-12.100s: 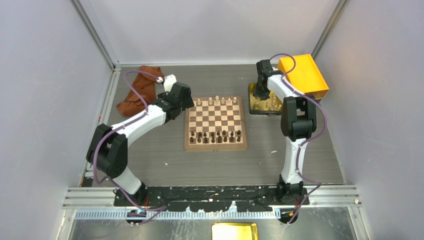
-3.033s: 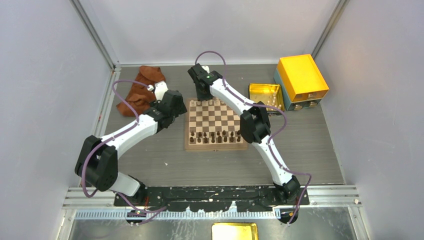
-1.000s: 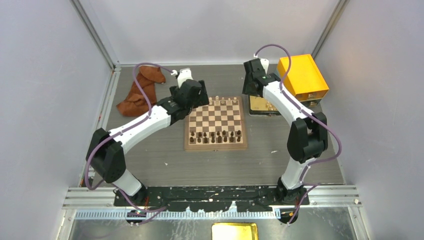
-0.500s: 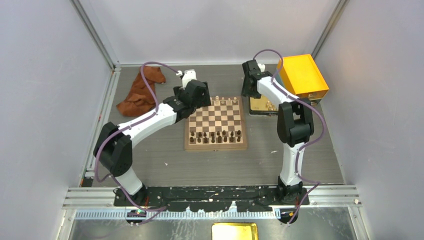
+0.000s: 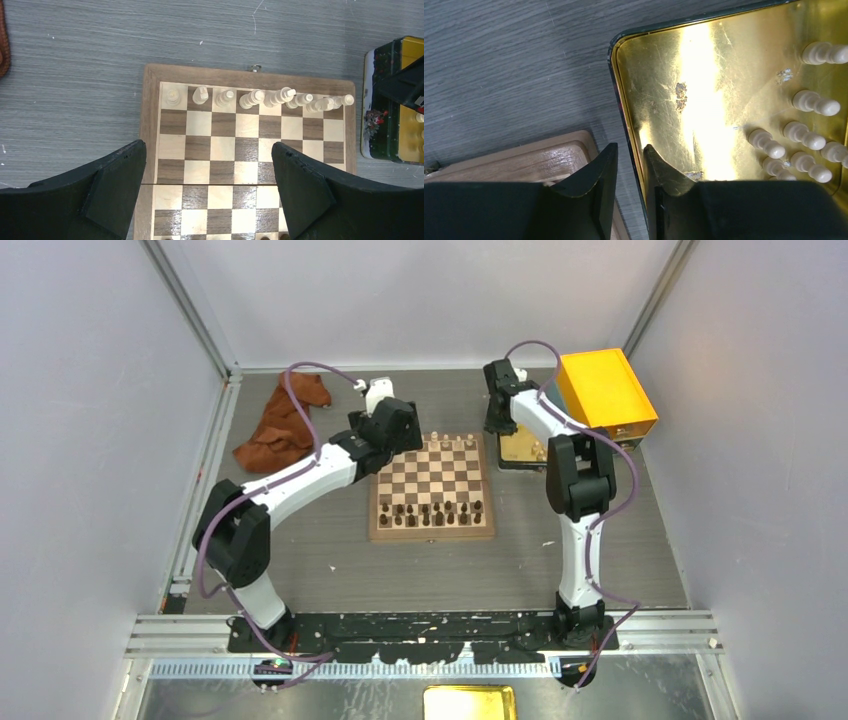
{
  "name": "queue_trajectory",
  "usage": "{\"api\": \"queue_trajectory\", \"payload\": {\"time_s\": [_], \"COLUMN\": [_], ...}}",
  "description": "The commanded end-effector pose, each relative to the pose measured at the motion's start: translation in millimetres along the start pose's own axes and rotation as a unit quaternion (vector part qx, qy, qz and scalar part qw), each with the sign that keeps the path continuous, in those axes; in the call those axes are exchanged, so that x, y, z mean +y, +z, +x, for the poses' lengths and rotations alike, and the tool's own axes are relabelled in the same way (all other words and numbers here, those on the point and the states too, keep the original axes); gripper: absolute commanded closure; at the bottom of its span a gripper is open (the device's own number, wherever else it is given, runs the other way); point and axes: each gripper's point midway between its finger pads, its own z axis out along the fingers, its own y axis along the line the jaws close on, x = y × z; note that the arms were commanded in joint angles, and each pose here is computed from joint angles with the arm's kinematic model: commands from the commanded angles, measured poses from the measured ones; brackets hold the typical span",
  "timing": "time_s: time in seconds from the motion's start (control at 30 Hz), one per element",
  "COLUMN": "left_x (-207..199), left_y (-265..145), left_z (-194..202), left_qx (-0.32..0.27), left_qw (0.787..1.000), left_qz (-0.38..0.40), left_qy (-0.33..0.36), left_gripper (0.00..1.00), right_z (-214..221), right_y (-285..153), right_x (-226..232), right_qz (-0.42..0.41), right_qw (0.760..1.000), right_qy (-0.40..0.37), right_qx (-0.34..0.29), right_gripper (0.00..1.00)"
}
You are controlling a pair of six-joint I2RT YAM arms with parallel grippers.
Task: Set up the chess pieces on the board
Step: Move the storage box to the center of the board.
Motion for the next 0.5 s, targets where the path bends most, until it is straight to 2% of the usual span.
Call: {"api": "queue_trajectory", "payload": {"time_s": [0.0,0.2,0.47], "left_x": [-10.0,-9.4,-10.3], "left_y": [2.5,7.3,12.9], "left_z": [-32.1,-31.1,-35.5], "left_qx": [-0.043,-0.041,-0.043], "left_qw": [0.999,0.999,0.999], "left_qz": [0.01,0.008,0.007], "left_qy": [-0.02,-0.022,-0.024], "left_gripper": [0.04,0.04,0.04], "right_z": [-27.3,-29.4,-37.7], "right_y": [-7.7,-2.3,4.4], "right_x": [5.7,6.5,8.9], "right_qz": [-0.015,-0.014,-0.014], "right_qw": [0.999,0.999,0.999], "right_qy": [0.014,0.014,0.014], "right_qx": [-0.029,-0.025,-0.027], "right_gripper": [0.72,0.84,0.88]}}
